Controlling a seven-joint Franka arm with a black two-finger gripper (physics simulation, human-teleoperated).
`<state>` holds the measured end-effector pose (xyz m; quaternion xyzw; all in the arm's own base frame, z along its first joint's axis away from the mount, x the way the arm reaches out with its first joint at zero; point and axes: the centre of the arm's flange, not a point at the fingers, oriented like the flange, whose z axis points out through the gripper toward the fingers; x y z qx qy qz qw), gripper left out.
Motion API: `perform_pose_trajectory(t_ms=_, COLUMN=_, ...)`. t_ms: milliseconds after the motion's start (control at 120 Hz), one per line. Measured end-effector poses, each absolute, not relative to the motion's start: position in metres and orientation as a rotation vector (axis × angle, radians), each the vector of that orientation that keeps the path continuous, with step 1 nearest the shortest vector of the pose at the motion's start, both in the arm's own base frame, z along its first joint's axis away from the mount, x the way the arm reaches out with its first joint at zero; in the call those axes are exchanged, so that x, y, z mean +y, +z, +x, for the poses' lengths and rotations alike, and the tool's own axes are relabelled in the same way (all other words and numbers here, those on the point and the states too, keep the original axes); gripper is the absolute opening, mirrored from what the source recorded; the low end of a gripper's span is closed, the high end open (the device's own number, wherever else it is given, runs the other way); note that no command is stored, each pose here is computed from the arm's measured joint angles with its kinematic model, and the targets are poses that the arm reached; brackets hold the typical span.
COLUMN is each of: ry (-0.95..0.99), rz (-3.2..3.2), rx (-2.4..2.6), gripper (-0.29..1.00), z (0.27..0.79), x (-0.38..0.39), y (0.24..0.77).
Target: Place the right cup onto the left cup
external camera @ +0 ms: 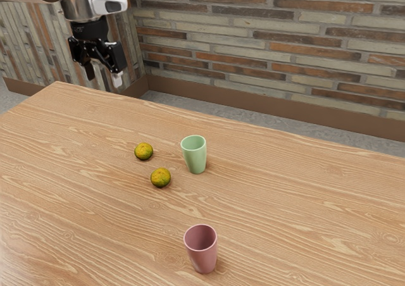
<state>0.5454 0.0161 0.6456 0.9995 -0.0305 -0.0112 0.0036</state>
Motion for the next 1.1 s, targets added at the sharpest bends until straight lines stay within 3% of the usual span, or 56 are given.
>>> perform_pose_trajectory(t_ms=400, ry=-0.056, rz=3.13, rx=-0.082, gripper=0.68, z=0.554, x=0.023, y=0.628)
perform_pose_trajectory(t_ms=733, ry=-0.142, rz=3.122, rx=-0.182, gripper=0.68, z=0.572, x=-0.01, y=0.545)
perform_pose_trajectory(t_ms=1100, ry=-0.114, rz=3.121, rx=-0.234, gripper=0.68, z=0.569, x=-0.027, y=0.492)
